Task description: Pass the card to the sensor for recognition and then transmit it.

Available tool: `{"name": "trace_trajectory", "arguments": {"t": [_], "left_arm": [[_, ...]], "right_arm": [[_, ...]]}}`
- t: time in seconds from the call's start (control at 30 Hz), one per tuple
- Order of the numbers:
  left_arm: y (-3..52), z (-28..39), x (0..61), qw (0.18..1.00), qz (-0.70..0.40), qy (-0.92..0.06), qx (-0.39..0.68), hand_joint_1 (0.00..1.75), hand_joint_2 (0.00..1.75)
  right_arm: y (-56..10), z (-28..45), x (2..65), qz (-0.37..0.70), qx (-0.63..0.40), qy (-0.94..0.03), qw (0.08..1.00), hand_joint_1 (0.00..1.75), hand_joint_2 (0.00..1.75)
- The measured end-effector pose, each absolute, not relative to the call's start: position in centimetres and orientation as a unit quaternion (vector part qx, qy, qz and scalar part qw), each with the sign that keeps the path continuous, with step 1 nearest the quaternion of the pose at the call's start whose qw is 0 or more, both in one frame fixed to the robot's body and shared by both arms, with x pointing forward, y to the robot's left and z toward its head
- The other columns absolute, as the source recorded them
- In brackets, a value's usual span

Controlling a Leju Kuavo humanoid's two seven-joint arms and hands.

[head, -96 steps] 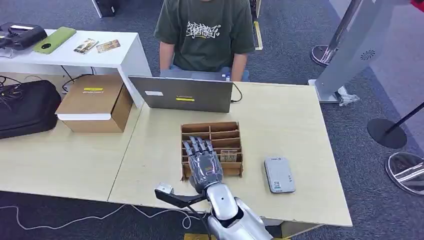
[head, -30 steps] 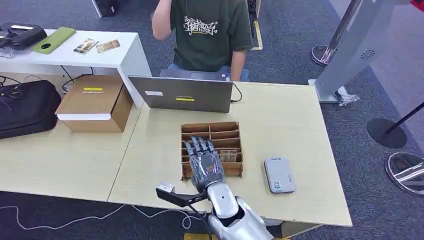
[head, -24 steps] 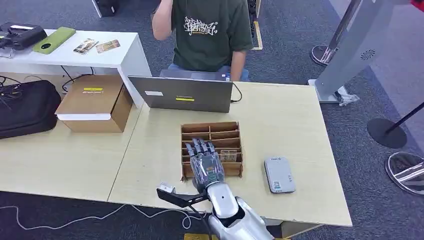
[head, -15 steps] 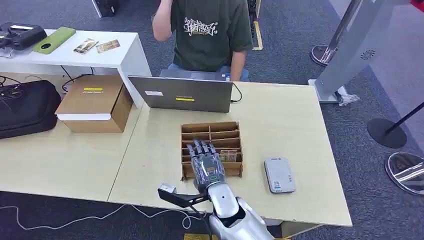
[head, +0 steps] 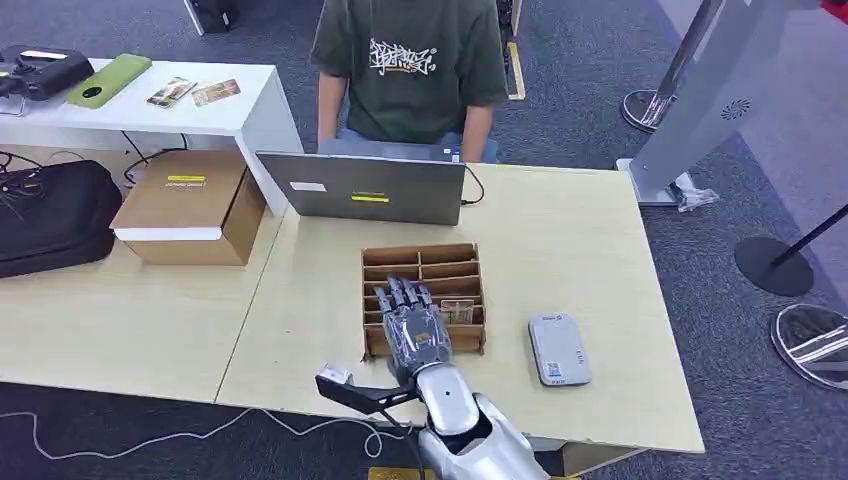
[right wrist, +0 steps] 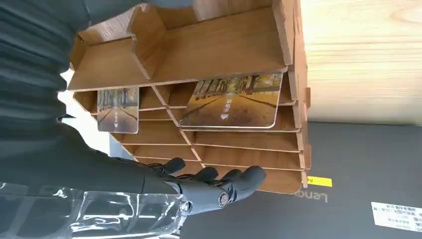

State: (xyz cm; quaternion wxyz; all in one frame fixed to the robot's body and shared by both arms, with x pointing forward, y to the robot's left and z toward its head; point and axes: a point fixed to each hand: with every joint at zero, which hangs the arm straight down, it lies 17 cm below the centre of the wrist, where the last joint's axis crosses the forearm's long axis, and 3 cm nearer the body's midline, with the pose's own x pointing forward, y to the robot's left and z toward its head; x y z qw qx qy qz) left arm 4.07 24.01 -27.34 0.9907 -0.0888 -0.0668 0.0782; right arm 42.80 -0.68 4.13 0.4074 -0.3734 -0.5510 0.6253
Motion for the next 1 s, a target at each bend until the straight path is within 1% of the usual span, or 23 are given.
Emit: {"name": "trace_trajectory", "arguments": {"t": [0.03, 0.07, 0.1, 0.13, 0.17, 0.2, 0.23, 0.27, 0.3, 0.37, 0.4, 0.67, 0.7, 0.73, 0.8, 0.83, 0.9, 0.93, 1.0], "left_arm": [[24.01, -27.34, 4.08, 0.991, 0.078, -0.067, -0.089, 0.0, 0.0], [24.01, -27.34, 4.08, 0.991, 0.078, -0.067, -0.089, 0.0, 0.0], [24.01, -27.34, 4.09, 0.991, 0.078, -0.067, -0.089, 0.0, 0.0], [24.01, -27.34, 4.09, 0.991, 0.078, -0.067, -0.089, 0.0, 0.0], [24.01, -27.34, 4.1, 0.991, 0.078, -0.067, -0.089, 0.0, 0.0], [24.01, -27.34, 4.1, 0.991, 0.078, -0.067, -0.089, 0.0, 0.0], [24.01, -27.34, 4.09, 0.991, 0.078, -0.067, -0.089, 0.0, 0.0], [24.01, -27.34, 4.08, 0.991, 0.078, -0.066, -0.089, 0.0, 0.0], [24.01, -27.34, 4.06, 0.991, 0.078, -0.066, -0.089, 0.0, 0.0], [24.01, -27.34, 4.08, 0.991, 0.078, -0.066, -0.089, 0.0, 0.0], [24.01, -27.35, 4.06, 0.991, 0.078, -0.065, -0.089, 0.0, 0.0], [24.01, -27.35, 4.04, 0.991, 0.078, -0.064, -0.089, 0.0, 0.0], [24.01, -27.35, 4.04, 0.991, 0.078, -0.064, -0.089, 0.0, 0.0], [24.01, -27.35, 4.05, 0.991, 0.078, -0.064, -0.089, 0.0, 0.0], [24.01, -27.35, 4.05, 0.991, 0.078, -0.064, -0.089, 0.0, 0.0], [24.01, -27.35, 4.05, 0.991, 0.078, -0.064, -0.089, 0.0, 0.0], [24.01, -27.35, 4.05, 0.991, 0.078, -0.064, -0.089, 0.0, 0.0], [24.01, -27.35, 4.04, 0.991, 0.078, -0.064, -0.089, 0.0, 0.0], [24.01, -27.35, 4.05, 0.991, 0.078, -0.064, -0.089, 0.0, 0.0]], "right_arm": [[-0.71, 4.12, 42.8, 0.625, -0.373, -0.551, 0.408, 0.68, 1.75], [-0.73, 4.14, 42.8, 0.625, -0.373, -0.551, 0.408, 0.68, 1.75], [-0.73, 4.17, 42.82, 0.624, -0.374, -0.551, 0.408, 1.03, 1.75], [-0.75, 4.15, 42.82, 0.625, -0.374, -0.551, 0.408, 1.31, 1.75], [-0.75, 4.16, 42.82, 0.624, -0.374, -0.551, 0.409, 1.31, 1.75], [-0.76, 4.16, 42.82, 0.624, -0.374, -0.551, 0.409, 1.5, 1.75], [-0.75, 4.17, 42.82, 0.624, -0.374, -0.551, 0.409, 1.54, 1.75], [-0.78, 4.16, 42.83, 0.624, -0.374, -0.551, 0.409, 1.54, 1.75], [-0.78, 4.34, 42.9, 0.622, -0.374, -0.553, 0.409, 1.69, 1.75], [-0.8, 4.42, 42.92, 0.621, -0.374, -0.554, 0.41, 1.68, 1.75], [-0.84, 4.38, 42.9, 0.621, -0.374, -0.554, 0.41, 1.71, 1.75], [-0.73, 4.5, 42.86, 0.621, -0.372, -0.557, 0.409, 1.69, 1.75], [-0.73, 4.5, 42.86, 0.621, -0.372, -0.557, 0.409, 1.73, 1.75], [-0.76, 4.48, 42.86, 0.621, -0.372, -0.556, 0.409, 1.68, 1.75], [-0.75, 4.49, 42.86, 0.62, -0.372, -0.556, 0.409, 1.73, 1.75], [-0.75, 4.49, 42.86, 0.621, -0.371, -0.557, 0.409, 1.71, 1.75], [-0.77, 4.48, 42.87, 0.62, -0.371, -0.556, 0.409, 1.75, 1.75], [-0.78, 4.46, 42.87, 0.621, -0.371, -0.557, 0.409, 1.73, 1.75], [-0.77, 4.45, 42.86, 0.621, -0.37, -0.557, 0.409, 1.75, 1.75]]}}
